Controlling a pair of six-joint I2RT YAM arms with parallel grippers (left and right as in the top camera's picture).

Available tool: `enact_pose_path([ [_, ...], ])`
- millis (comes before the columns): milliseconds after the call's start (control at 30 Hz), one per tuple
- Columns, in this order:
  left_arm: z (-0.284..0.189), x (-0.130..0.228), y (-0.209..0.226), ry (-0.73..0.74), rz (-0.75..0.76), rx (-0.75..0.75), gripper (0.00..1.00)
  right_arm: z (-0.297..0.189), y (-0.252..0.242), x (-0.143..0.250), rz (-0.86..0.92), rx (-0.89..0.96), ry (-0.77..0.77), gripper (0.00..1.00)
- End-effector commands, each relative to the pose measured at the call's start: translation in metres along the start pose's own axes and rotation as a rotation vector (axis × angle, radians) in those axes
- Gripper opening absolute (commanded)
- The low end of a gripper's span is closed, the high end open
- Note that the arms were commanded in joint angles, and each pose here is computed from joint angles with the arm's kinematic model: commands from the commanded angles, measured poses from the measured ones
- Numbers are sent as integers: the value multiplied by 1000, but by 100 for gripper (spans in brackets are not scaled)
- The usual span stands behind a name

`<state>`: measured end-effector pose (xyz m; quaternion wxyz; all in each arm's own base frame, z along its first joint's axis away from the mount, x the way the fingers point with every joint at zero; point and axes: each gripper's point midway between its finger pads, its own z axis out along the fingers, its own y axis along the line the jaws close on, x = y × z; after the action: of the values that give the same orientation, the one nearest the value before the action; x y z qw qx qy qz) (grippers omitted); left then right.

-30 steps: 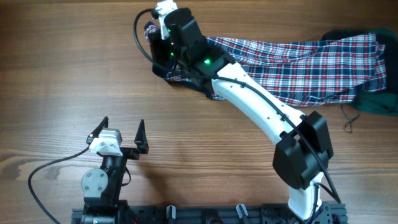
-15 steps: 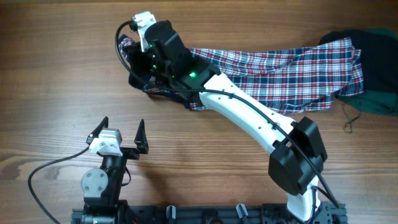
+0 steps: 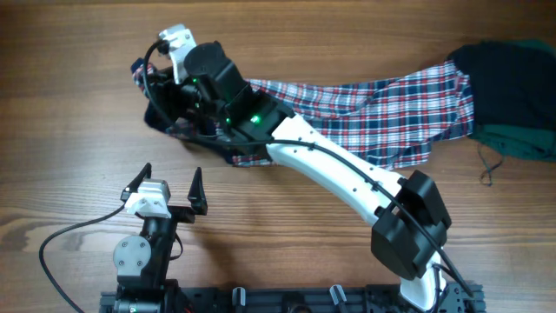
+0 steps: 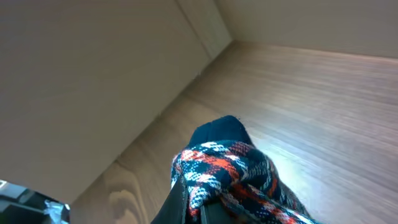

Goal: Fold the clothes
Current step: 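Drag the shirt leftward across the table with the right gripper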

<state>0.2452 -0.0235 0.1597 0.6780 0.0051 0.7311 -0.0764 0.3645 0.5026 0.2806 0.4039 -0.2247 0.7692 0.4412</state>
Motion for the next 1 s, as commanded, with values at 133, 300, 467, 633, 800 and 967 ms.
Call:
enact_pose_path([
  [133,0,2,0,0,-3,4,100,-12,25,-28,-24,-33,-75,17],
  [300,0,2,0,0,-3,4,100,-14,4,-39,-128,75,-124,80],
  [467,0,2,0,0,-3,4,100,-23,-28,-60,-148,133,-164,95],
  [633,0,2,0,0,-3,4,100,-37,-24,-75,-195,-96,-137,100],
  [800,0,2,0,0,-3,4,100,-35,-45,-65,-75,-14,-95,100],
  [967,0,2,0,0,-3,4,100,-69,-151,-66,-2,466,-104,100],
])
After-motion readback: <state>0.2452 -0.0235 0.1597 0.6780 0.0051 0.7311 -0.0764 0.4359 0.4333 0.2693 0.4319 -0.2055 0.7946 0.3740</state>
